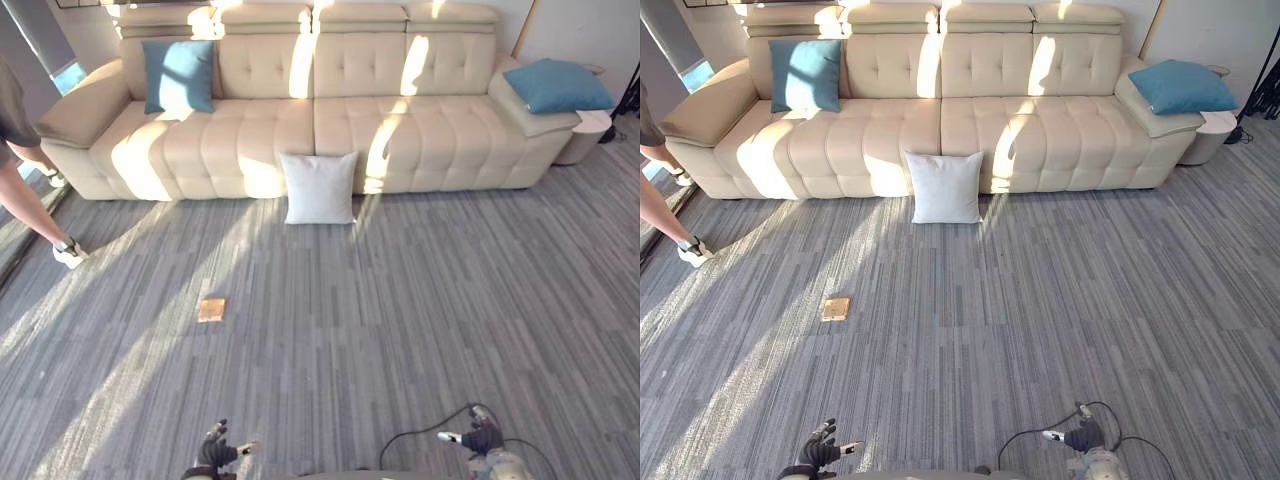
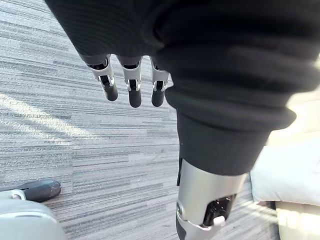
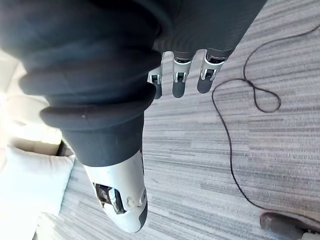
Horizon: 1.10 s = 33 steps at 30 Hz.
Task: Pick up cushions and gather them together orderly.
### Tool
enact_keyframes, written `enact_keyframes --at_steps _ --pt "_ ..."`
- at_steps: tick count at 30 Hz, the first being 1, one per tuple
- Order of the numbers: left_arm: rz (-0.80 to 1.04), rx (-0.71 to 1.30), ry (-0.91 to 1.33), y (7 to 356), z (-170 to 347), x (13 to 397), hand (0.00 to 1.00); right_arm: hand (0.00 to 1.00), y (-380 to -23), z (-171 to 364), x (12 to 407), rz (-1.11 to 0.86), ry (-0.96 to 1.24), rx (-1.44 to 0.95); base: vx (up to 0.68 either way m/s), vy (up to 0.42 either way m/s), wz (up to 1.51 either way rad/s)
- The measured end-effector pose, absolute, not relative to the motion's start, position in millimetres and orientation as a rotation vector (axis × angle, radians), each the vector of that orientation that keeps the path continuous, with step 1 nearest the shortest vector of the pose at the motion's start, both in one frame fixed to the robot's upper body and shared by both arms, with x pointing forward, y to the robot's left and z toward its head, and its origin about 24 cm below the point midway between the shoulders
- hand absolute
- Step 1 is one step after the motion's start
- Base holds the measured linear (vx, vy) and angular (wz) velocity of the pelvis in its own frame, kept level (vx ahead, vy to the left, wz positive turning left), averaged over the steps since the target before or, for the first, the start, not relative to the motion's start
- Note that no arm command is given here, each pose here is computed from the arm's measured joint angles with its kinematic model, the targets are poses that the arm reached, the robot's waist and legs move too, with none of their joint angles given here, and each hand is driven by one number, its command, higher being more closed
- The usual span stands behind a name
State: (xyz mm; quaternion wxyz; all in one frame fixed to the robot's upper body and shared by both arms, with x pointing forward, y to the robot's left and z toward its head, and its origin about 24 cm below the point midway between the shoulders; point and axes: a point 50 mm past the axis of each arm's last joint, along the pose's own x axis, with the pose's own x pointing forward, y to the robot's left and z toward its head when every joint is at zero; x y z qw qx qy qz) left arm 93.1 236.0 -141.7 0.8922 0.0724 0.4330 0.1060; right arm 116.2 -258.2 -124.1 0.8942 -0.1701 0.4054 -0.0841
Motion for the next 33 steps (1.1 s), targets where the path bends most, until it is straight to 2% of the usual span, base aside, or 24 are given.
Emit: enact_keyframes --at_steps 12,21,28,33 --pt "0.209 0.146 0.846 236 -136 103 0.0 0.0 -269 -121 115 -0.182 0.846 -0.365 -0.01 -0.004 0.01" --pt "0.218 0.147 0.824 236 -133 108 0.0 0.0 -269 -121 121 -0.259 0.826 -0.269 0.01 0.0 -0.02" --pt "0.282 0.117 0.734 241 -121 123 0.0 0.0 -250 -121 140 -0.279 0.779 -0.165 0.03 0.037 -0.22" --pt "0.279 0.156 0.709 250 -115 131 0.0 0.0 -236 -125 141 -0.237 0.786 -0.158 0.36 0.014 0.08"
